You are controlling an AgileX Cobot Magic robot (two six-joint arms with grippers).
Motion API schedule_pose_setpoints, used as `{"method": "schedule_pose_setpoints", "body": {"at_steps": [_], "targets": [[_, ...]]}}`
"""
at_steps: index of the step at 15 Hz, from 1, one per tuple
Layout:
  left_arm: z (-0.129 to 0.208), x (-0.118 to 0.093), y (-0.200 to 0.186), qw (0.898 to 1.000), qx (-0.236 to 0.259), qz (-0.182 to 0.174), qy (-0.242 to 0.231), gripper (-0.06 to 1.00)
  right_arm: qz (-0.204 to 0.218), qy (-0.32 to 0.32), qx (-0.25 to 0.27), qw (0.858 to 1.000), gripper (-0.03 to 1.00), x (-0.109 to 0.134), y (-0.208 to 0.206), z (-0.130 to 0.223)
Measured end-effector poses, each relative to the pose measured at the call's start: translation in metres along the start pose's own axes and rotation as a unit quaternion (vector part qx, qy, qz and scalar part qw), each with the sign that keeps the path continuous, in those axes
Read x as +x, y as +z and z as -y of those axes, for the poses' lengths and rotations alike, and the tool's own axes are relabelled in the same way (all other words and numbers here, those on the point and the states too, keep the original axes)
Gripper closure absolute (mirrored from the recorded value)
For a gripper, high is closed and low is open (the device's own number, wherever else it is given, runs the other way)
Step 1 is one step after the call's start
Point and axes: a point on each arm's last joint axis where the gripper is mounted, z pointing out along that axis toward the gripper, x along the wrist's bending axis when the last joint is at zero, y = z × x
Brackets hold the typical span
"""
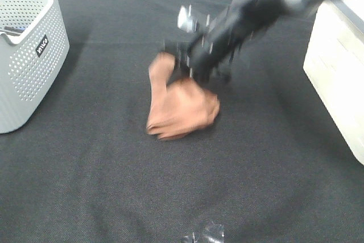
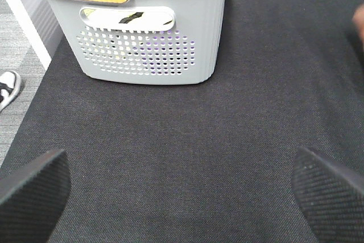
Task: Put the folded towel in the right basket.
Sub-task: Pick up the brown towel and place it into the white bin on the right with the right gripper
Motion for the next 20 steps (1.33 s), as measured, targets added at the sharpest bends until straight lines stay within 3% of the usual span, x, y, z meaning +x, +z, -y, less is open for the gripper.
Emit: {"method": "schedule_pose_setpoints", "body": {"at_steps": [1, 2, 4, 5, 6, 7, 8, 10, 12, 13, 15, 18, 20], "targets": [[0.000, 0.000, 0.000, 1.000, 0.000, 0.000, 0.000, -0.05, -0.008, -0.015, -0.034, 0.999, 0.71, 0.015, -0.033, -0.009], [0.000, 0.000, 0.000, 1.000, 0.000, 0.000, 0.000, -0.05, -0.020, -0.041, -0.100, 0.994, 0.71, 0.038, -0.095, -0.019], [0.000, 0.000, 0.000, 1.000, 0.000, 0.000, 0.000, -0.05, -0.015, -0.077, -0.187, 0.979, 0.71, 0.046, -0.175, -0.024], [0.000, 0.000, 0.000, 1.000, 0.000, 0.000, 0.000, -0.05, -0.015, -0.077, -0.187, 0.979, 0.71, 0.046, -0.175, -0.024], [0.000, 0.000, 0.000, 1.000, 0.000, 0.000, 0.000, -0.05, -0.005, -0.089, -0.236, 0.968, 0.71, 0.045, -0.217, -0.023], [0.000, 0.000, 0.000, 1.000, 0.000, 0.000, 0.000, -0.05, 0.010, -0.092, -0.283, 0.955, 0.71, 0.041, -0.254, -0.021], [0.000, 0.000, 0.000, 1.000, 0.000, 0.000, 0.000, -0.05, 0.051, -0.089, -0.351, 0.931, 0.71, 0.028, -0.308, -0.013], [0.000, 0.000, 0.000, 1.000, 0.000, 0.000, 0.000, -0.05, 0.136, -0.087, -0.394, 0.905, 0.71, -0.001, -0.354, -0.002], [0.000, 0.000, 0.000, 1.000, 0.000, 0.000, 0.000, -0.05, 0.243, -0.082, -0.369, 0.893, 0.71, -0.043, -0.376, 0.008], [0.000, 0.000, 0.000, 1.000, 0.000, 0.000, 0.000, -0.05, 0.327, -0.078, -0.320, 0.886, 0.71, -0.077, -0.386, 0.018], [0.000, 0.000, 0.000, 1.000, 0.000, 0.000, 0.000, -0.05, 0.390, -0.044, -0.279, 0.876, 0.71, -0.117, -0.393, 0.027], [0.000, 0.000, 0.000, 1.000, 0.000, 0.000, 0.000, -0.05, 0.392, 0.022, -0.259, 0.883, 0.71, -0.152, -0.379, 0.025], [0.000, 0.000, 0.000, 1.000, 0.000, 0.000, 0.000, -0.05, 0.384, 0.042, -0.252, 0.887, 0.71, -0.162, -0.369, 0.022]]}}
